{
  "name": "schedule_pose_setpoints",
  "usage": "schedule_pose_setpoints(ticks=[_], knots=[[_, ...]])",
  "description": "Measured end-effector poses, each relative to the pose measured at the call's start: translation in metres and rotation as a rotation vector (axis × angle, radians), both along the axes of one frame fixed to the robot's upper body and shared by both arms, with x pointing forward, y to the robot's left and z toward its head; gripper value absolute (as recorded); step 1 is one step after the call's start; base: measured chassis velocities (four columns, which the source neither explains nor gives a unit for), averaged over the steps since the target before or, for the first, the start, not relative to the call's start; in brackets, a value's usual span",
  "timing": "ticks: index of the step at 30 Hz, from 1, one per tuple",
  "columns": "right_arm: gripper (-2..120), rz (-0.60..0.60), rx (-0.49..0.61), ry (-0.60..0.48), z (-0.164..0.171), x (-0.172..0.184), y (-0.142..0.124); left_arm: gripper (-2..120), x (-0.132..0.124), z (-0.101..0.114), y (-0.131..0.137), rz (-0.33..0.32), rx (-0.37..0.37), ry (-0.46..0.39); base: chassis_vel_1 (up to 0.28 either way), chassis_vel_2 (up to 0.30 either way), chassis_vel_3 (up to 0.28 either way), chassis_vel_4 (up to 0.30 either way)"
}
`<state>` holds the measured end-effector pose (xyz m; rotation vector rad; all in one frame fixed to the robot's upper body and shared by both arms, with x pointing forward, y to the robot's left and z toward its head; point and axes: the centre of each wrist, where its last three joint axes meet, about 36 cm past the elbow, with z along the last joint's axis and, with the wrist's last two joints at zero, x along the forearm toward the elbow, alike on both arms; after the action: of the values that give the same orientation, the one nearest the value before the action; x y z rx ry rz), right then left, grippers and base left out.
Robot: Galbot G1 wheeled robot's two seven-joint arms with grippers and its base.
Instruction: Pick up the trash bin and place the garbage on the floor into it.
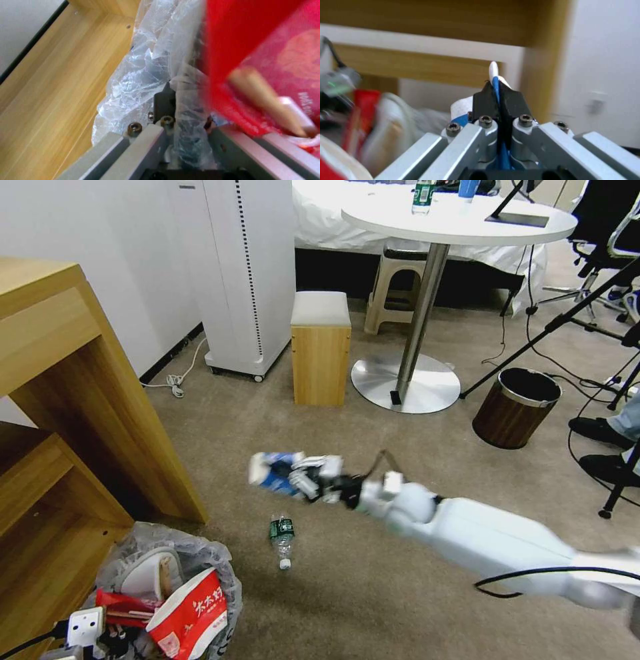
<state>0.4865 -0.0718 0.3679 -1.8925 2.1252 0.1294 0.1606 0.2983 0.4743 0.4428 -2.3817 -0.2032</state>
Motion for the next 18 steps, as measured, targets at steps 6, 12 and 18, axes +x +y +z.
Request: schedule_pose_setpoints(ticks=[6, 12, 18], knots=[[0, 0.117, 0.039, 0.091, -0.007, -0.040, 0.070, 0, 0.000, 0.013, 0.006, 0.011, 0.000, 0.039, 0.000, 0.000, 0.000, 0.000], [0, 0.204, 0.026, 0.135, -0.018, -0.073, 0.093, 0, 0.001, 0.016, 0.004, 0.020, -0.016, 0.089, 0.000, 0.000, 0.000, 0.000], [0, 0.265, 0.004, 0.191, -0.034, -0.109, 0.097, 0, -0.003, 0.013, 0.000, 0.038, -0.030, 0.113, 0.000, 0.000, 0.000, 0.000]])
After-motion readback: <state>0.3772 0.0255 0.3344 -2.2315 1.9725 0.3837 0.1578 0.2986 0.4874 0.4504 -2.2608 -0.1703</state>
